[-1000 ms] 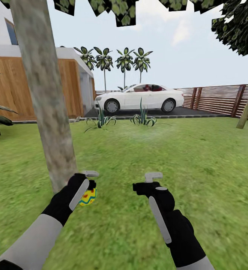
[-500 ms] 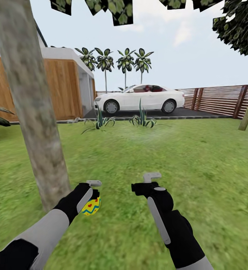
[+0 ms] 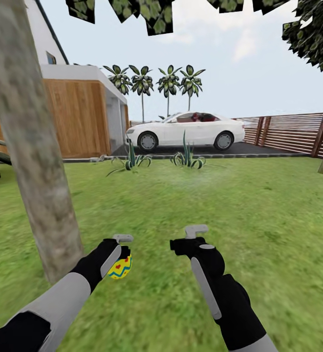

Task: Take the three Easter eggs out of the wicker basket on the lawn in the garden, then place them on the lawn next to a single tree (choose any tree) so that all three eggs are next to the same tree and none are left in the basket.

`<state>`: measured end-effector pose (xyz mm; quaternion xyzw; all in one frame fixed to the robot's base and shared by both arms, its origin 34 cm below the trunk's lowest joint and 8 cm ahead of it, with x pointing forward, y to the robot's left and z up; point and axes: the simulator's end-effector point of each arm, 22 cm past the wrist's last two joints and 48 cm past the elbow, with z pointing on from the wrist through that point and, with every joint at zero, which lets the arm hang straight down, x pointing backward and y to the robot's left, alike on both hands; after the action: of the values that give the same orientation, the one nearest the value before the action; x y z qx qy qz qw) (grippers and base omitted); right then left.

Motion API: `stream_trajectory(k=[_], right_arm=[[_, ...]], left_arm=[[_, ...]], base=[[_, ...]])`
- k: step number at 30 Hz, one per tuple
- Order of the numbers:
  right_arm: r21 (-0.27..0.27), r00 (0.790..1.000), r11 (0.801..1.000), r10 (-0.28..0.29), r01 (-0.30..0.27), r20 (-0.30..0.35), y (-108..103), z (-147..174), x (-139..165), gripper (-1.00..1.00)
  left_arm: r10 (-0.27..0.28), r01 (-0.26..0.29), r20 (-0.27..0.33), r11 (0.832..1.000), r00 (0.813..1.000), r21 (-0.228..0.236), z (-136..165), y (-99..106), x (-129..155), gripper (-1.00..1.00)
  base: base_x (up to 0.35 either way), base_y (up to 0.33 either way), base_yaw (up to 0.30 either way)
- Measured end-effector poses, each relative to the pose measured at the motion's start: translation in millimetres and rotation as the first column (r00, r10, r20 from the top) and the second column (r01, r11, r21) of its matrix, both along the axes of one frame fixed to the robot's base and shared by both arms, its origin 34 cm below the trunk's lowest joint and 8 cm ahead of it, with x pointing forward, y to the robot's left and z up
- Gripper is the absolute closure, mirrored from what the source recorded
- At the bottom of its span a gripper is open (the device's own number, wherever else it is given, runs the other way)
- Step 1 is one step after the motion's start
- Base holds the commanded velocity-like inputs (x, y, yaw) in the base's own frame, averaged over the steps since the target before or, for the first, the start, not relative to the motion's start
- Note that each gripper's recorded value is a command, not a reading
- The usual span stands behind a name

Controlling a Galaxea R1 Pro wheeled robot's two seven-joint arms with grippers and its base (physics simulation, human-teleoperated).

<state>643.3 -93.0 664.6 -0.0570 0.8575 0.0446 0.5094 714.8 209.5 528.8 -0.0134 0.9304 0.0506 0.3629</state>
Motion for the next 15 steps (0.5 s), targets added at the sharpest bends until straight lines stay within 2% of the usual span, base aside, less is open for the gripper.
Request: stream_trajectory(k=[4,15], right_arm=[[0.000,1.000,1.000,0.000,0.000,0.002,0.0,1.0,-0.2,-1.00],[0.000,1.000,1.000,0.000,0.000,0.002,0.0,1.1,-0.3,-1.00]], left_arm=[[-0.001,0.001,0.003,1.000,1.000,0.000,1.3,-0.2,0.1,1.00],[0.002,-0.002,0.011,1.000,1.000,0.000,5.5,-0.6,1.6,1.00]], base=[[0.289,-0.152,0.019],[0.318,-0.069,0.001]])
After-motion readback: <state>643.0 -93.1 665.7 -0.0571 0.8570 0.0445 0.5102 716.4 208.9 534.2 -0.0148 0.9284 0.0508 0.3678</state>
